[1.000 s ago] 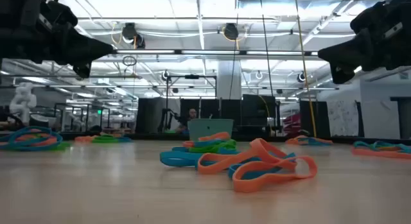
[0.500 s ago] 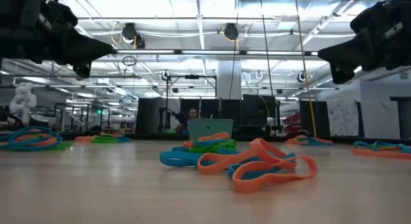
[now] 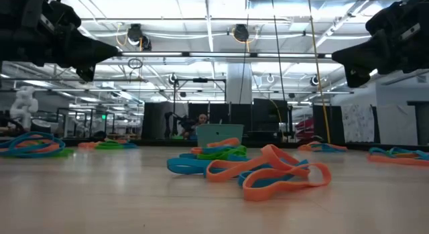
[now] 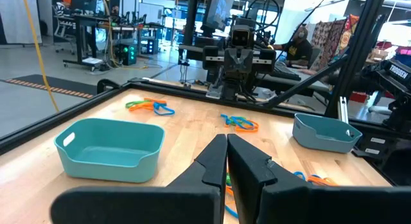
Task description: Sort rubber bands into baskets
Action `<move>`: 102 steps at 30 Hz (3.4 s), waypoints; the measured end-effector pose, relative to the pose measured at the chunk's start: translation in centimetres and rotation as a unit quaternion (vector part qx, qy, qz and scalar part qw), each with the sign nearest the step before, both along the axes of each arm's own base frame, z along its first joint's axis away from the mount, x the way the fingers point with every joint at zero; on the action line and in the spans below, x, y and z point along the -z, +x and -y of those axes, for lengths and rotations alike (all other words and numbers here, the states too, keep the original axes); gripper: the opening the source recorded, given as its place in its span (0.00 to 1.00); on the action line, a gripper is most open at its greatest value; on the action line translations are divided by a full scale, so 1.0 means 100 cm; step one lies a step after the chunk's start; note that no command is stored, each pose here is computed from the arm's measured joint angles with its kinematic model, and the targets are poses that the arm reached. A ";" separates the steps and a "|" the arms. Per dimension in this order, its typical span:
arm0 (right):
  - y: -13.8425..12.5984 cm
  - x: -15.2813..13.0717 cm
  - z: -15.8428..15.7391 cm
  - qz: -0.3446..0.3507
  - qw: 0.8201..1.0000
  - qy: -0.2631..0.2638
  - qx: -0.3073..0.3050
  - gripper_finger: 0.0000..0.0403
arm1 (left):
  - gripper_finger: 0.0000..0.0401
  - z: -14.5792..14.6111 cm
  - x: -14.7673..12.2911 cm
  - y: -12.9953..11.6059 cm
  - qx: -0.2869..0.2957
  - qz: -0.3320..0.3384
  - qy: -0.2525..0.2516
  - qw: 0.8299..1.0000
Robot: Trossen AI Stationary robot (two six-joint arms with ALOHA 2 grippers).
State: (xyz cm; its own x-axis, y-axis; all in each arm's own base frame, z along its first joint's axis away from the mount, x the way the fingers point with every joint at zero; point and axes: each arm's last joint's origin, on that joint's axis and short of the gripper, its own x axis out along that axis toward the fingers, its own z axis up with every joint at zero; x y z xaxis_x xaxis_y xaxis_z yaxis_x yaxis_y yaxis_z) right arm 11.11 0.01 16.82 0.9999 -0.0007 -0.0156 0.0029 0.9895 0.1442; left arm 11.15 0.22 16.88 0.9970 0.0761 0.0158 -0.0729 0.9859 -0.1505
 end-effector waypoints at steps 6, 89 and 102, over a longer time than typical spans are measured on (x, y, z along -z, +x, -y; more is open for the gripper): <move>0.000 0.000 0.000 0.000 1.000 0.000 0.000 0.00 | 0.05 0.000 0.000 0.000 0.000 0.000 0.000 1.000; 0.126 -0.079 -0.009 -0.120 0.989 -0.090 -0.016 0.00 | 0.04 0.033 -0.108 0.031 -0.001 -0.448 -0.113 0.887; 0.175 -0.056 -0.051 -0.214 0.963 -0.156 -0.059 0.00 | 0.16 0.052 -0.080 0.053 -0.001 -0.560 -0.111 0.821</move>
State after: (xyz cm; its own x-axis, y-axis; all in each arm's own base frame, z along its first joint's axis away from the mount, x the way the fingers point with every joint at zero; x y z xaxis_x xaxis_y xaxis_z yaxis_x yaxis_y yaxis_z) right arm 28.64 5.15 22.38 0.8955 0.0422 -0.4431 -0.1199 0.9816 -0.1488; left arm 16.47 -4.95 24.89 0.3766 -0.0445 -0.9253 -0.2894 0.9432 -0.1631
